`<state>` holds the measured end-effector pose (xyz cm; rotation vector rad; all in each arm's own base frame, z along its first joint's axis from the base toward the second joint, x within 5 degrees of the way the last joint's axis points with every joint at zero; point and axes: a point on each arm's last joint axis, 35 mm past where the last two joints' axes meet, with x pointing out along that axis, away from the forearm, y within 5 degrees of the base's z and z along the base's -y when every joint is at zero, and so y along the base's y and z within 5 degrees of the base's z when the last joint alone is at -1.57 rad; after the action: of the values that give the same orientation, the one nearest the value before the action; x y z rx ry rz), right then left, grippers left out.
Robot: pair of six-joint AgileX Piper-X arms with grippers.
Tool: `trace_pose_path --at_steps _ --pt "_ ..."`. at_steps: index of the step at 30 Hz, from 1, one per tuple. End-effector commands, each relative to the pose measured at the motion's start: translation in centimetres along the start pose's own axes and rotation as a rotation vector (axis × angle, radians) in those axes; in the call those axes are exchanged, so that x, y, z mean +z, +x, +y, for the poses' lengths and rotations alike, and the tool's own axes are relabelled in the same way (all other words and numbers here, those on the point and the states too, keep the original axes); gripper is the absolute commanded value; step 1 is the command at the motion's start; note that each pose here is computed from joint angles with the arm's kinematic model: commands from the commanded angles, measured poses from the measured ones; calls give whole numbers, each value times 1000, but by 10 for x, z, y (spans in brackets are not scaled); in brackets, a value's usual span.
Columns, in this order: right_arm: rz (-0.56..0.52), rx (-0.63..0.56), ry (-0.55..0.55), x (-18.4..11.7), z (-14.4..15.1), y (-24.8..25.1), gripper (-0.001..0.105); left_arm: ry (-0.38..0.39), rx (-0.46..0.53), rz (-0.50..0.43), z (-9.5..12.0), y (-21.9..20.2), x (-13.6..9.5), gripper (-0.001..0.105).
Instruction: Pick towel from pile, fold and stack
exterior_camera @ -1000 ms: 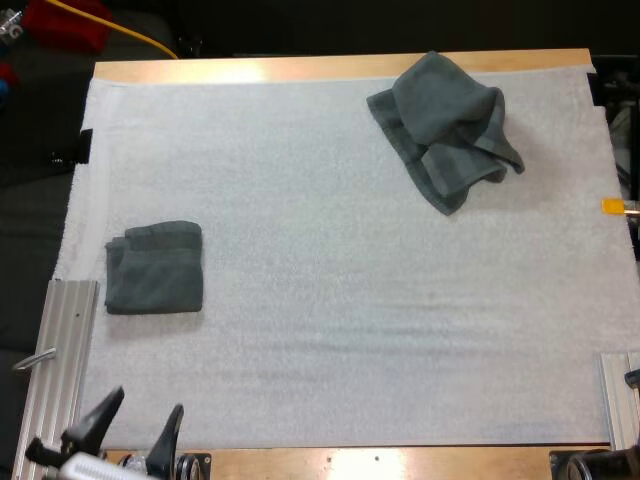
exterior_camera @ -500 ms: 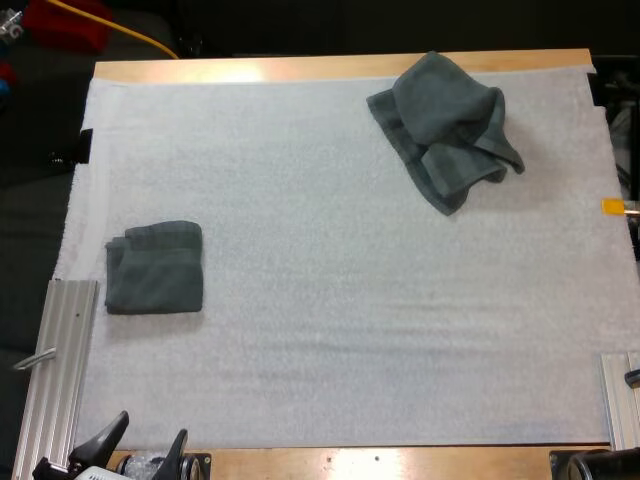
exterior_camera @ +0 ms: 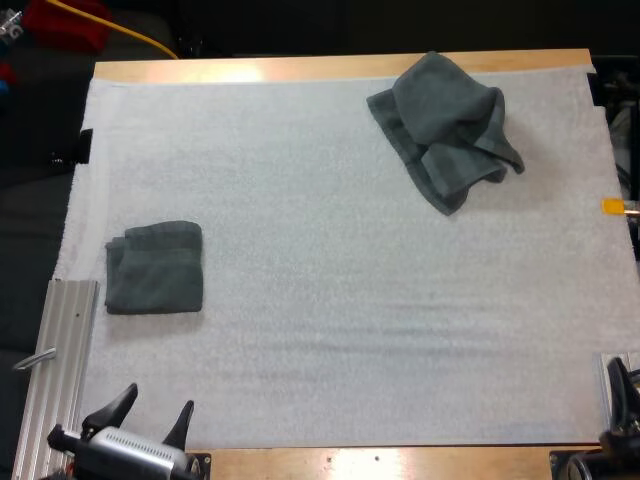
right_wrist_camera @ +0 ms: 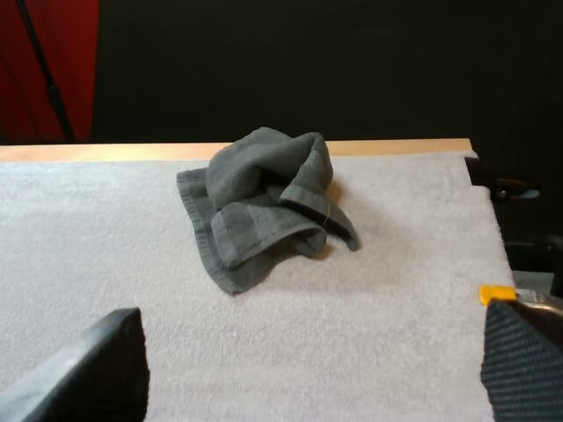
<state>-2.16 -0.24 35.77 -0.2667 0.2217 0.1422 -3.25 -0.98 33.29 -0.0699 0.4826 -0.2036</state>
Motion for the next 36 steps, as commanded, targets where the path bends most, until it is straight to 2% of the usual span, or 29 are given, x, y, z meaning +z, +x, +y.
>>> trace_pose_path --at_steps 1,9,16,23,30,36 --pt "-1 8 -1 0 0 9 76 1 13 3 2 8 2 61" --pt "122 40 0 -31 8 44 76 -15 7 81 12 46 -15 61" --pt "191 58 0 -49 13 59 76 -24 7 119 16 62 -25 61" --pt "189 57 0 -49 13 60 76 -16 7 87 16 62 -22 61" --pt "189 57 0 -49 13 60 76 -3 7 5 16 62 -12 61" --pt "188 57 0 -49 13 60 76 -2 7 -2 16 63 -12 61"
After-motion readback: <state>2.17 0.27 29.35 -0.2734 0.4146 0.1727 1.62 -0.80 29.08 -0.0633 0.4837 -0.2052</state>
